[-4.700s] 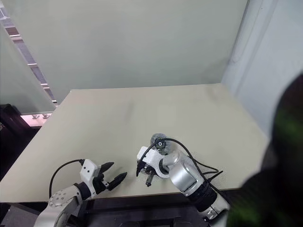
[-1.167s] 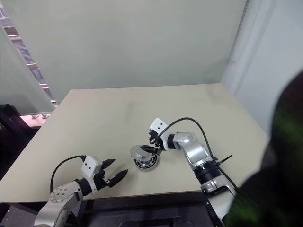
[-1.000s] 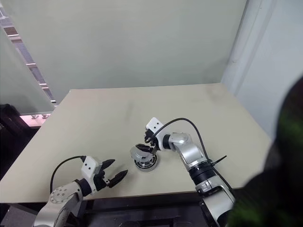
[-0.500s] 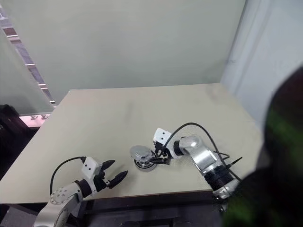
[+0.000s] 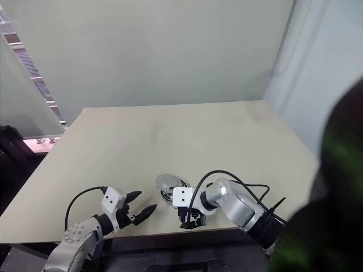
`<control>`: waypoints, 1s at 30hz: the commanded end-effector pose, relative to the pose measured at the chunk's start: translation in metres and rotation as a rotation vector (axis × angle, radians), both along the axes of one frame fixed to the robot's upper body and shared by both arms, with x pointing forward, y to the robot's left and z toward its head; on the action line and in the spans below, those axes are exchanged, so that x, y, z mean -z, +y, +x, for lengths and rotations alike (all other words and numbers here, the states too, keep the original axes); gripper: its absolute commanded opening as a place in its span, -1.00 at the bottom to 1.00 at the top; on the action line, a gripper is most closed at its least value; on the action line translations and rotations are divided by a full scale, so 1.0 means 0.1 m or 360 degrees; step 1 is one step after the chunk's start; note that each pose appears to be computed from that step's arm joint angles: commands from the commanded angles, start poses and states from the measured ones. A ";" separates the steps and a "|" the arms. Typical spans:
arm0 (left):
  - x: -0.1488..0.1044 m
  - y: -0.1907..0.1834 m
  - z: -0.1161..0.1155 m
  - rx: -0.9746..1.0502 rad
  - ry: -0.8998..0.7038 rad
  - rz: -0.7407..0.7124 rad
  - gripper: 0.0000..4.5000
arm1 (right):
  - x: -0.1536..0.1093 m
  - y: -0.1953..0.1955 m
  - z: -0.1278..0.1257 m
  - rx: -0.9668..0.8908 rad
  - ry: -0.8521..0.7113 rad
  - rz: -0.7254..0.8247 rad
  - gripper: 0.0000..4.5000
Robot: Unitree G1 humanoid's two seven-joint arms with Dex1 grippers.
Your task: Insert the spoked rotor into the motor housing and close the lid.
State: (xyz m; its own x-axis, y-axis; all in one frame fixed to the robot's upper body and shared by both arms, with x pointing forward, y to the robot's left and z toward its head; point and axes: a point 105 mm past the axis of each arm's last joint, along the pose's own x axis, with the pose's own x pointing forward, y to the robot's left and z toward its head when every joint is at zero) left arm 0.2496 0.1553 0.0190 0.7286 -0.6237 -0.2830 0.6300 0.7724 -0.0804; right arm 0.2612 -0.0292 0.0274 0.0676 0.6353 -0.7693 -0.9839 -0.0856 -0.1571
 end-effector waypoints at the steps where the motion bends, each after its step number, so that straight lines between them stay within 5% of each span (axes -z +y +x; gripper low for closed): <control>1: -0.10 -0.01 0.04 0.0017 -0.0071 0.0007 1.00 | -0.14 0.06 0.15 0.0016 -0.0138 0.0039 0.86; 15: -0.10 0.02 0.04 -0.0012 -0.0074 0.0013 1.00 | 0.00 0.12 0.32 0.0070 -0.0250 -0.0023 0.86; 20: -0.11 0.02 0.04 -0.0015 -0.0081 0.0011 1.00 | 0.07 0.12 0.36 0.0118 -0.0302 -0.0055 0.32; 27: -0.11 0.03 0.04 -0.0015 -0.0081 0.0011 1.00 | 0.06 0.12 0.39 0.0146 -0.0336 -0.0030 -0.81; 30: -0.10 0.03 0.04 -0.0014 -0.0081 0.0009 1.00 | 0.04 0.13 0.40 0.0151 -0.0345 -0.0007 -1.00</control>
